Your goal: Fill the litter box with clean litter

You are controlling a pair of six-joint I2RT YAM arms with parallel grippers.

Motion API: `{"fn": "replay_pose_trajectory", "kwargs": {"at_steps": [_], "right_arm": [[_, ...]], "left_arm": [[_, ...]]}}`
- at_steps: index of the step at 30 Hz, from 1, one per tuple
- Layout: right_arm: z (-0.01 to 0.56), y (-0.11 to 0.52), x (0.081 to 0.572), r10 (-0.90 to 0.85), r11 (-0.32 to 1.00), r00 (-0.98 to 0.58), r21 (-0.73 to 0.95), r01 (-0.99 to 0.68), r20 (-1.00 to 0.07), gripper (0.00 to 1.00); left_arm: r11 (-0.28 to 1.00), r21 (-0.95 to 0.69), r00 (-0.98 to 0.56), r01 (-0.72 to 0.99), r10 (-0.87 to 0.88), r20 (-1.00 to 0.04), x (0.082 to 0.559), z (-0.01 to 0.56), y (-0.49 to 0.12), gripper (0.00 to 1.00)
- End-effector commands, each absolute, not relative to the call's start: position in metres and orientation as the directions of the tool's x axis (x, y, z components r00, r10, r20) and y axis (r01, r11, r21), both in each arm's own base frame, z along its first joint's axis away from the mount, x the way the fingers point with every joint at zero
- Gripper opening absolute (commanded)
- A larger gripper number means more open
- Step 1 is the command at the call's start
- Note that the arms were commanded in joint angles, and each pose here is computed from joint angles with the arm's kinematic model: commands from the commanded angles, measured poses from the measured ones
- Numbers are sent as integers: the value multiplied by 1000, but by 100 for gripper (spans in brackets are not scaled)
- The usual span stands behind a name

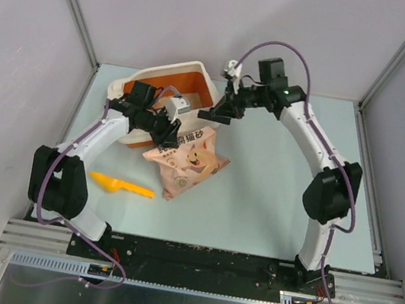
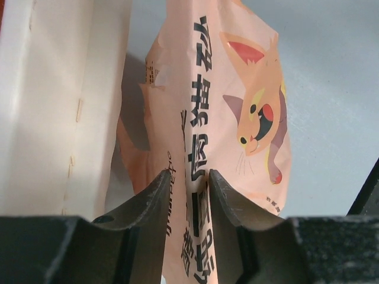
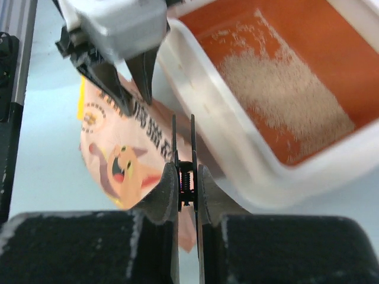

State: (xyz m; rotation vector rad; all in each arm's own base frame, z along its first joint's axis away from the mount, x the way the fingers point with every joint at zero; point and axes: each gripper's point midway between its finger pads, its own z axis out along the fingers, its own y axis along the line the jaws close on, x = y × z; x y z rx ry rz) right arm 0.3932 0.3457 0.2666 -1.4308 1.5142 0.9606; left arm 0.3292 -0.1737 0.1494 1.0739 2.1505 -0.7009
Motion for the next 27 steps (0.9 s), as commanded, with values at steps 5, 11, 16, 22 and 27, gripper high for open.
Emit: {"fn": "replay_pose_trajectory", "kwargs": {"at_steps": [5,11,16,22,27], "right_arm": [[214,218,380,-326,448,-455,288,-847,-829,0],[156,135,374,83,675,-806,628,-386,-585,0],[118,114,373,256,680,-847,709,-186,-467,0],[82,108,371,291,678,-871,727,-104,-396,11],[53,85,369,314,738,-877,675,-16,-364,28]], "left_arm": [[502,-148,-418,852,483,-769,343,168,-179,34],[513,-155,-427,844,470,-772,348,173,-181,34],[532,-176,-455,828,455,-765,350,173,-181,35],[543,-215,-499,812,453,-739,346,160,-183,36],[523,-223,-495,823,468,-732,346,157,-193,37]]}}
